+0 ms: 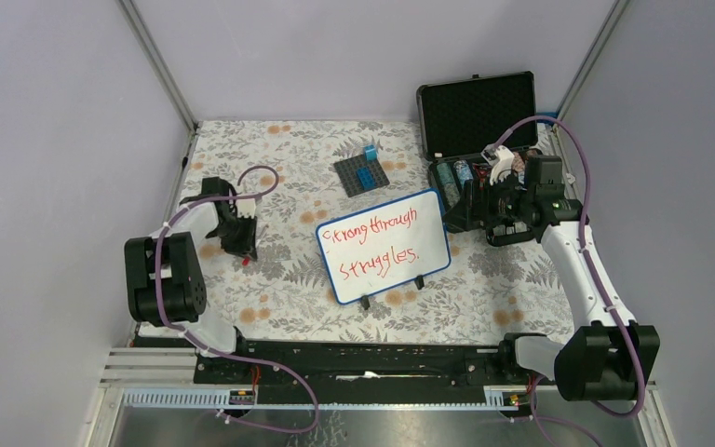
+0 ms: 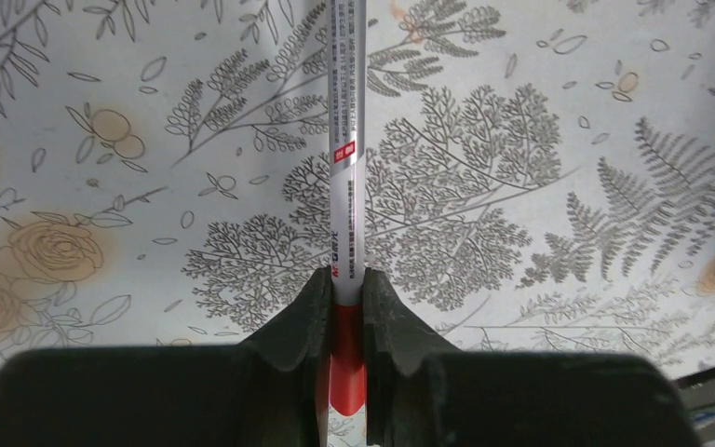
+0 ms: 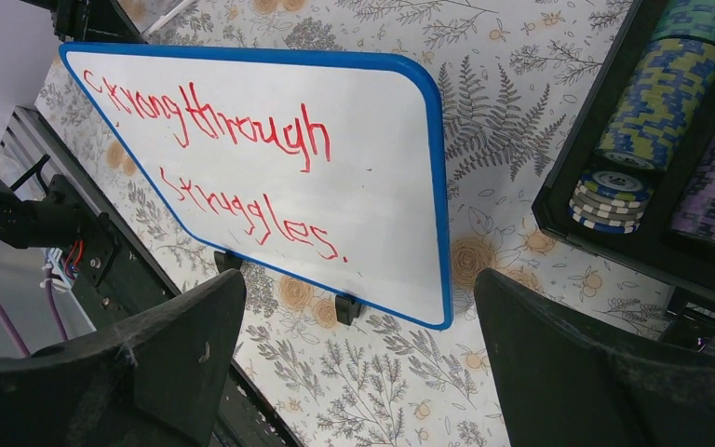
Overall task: Write a sentence on the whiteboard
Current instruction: Put down the whiteboard marker at the center of the board.
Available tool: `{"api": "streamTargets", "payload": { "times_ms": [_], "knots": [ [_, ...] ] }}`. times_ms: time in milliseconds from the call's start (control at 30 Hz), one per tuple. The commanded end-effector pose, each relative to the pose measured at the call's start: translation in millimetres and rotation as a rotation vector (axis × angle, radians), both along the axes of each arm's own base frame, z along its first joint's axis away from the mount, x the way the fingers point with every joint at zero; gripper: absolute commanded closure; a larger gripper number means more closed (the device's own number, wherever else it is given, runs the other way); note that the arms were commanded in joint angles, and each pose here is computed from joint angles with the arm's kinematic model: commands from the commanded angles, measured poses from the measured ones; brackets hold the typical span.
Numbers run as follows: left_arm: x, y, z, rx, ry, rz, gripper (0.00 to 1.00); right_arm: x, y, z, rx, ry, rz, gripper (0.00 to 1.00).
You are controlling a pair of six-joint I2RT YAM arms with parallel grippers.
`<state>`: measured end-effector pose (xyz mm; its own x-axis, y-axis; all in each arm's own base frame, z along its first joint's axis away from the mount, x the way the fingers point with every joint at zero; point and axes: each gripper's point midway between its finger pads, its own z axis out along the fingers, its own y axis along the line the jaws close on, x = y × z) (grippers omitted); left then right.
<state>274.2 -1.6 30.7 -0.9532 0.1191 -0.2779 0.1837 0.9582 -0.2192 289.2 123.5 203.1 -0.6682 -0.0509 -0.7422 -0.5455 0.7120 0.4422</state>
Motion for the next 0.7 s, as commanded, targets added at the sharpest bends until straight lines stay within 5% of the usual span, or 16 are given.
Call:
{"api": "streamTargets", "payload": {
  "times_ms": [0,400,667],
  "knots": [
    [11,9,-7,0.085,-0.026,-0.002,0.86,-2,-2,4,-0.019,-0.044,0.004,0.0],
    [3,-1,-14,0.096,0.032,-0.055,0.66,-3,-4,5,-0.037,-0.053,0.005,0.0],
    [8,-8,5,0.07,0.011,-0.076,0.29,-1,-3,11,-0.031,-0.059,0.01,0.0]
  ]
}}
